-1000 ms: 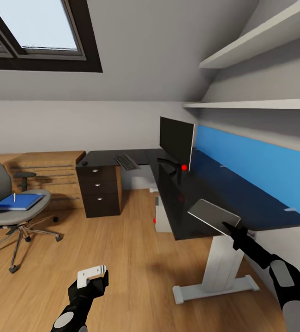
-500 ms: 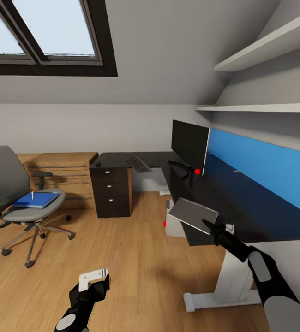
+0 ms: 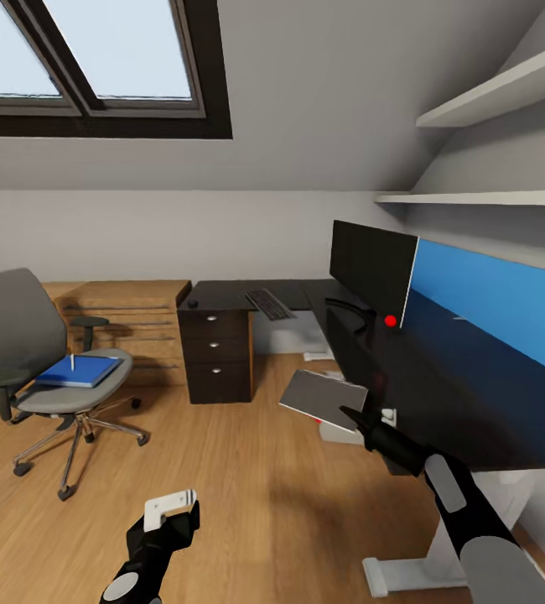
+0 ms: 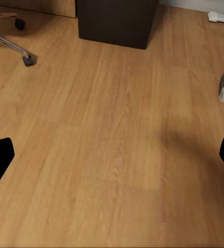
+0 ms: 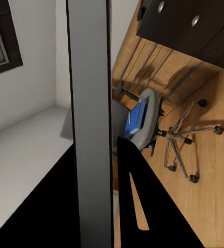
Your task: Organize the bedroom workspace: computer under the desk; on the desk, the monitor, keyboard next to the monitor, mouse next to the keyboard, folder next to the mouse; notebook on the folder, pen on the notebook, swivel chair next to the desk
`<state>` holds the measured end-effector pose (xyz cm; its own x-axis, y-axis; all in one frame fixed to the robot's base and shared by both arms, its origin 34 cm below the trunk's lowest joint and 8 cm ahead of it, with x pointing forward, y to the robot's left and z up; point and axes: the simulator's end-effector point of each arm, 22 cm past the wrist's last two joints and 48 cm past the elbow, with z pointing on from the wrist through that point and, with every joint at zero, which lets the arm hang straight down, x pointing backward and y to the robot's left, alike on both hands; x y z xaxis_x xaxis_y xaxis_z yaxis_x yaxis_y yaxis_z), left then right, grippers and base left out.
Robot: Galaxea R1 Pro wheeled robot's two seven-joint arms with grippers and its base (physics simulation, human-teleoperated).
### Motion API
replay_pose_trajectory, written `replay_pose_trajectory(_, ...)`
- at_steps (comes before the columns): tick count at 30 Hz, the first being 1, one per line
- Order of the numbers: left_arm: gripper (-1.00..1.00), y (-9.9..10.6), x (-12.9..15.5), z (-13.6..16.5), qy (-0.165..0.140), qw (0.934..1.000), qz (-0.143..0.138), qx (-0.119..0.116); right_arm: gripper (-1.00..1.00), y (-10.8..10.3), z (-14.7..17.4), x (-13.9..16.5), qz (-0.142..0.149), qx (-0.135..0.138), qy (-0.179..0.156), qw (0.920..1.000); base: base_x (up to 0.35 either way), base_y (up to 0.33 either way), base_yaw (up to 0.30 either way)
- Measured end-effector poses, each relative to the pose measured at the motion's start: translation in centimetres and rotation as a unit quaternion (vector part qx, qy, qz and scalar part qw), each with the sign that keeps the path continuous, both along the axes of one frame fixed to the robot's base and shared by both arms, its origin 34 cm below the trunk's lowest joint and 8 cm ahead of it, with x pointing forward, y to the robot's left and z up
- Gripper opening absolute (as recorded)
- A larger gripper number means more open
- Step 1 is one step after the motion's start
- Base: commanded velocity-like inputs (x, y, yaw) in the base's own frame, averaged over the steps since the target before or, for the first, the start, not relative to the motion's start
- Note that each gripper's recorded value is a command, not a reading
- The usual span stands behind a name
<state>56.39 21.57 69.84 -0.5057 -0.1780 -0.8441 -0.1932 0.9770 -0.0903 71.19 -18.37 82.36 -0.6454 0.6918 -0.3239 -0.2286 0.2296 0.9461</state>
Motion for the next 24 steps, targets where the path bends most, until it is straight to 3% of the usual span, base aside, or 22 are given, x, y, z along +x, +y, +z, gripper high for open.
replay_pose_trajectory(11,1.00,0.0,0.0,0.0,0.000,1.0000,-0.001,0.000,-1.00,0.1,1.3,-0.4,0.011,0.025,-0.020,0.9994,0.171,0.154,0.000)
replay_pose_trajectory(24,1.00,0.0,0.0,0.0,0.000,1.0000,-0.001,-0.001,-1.00,0.0,2.0,-0.7,0.016,0.036,-0.032,0.9987,0.205,0.204,0.000)
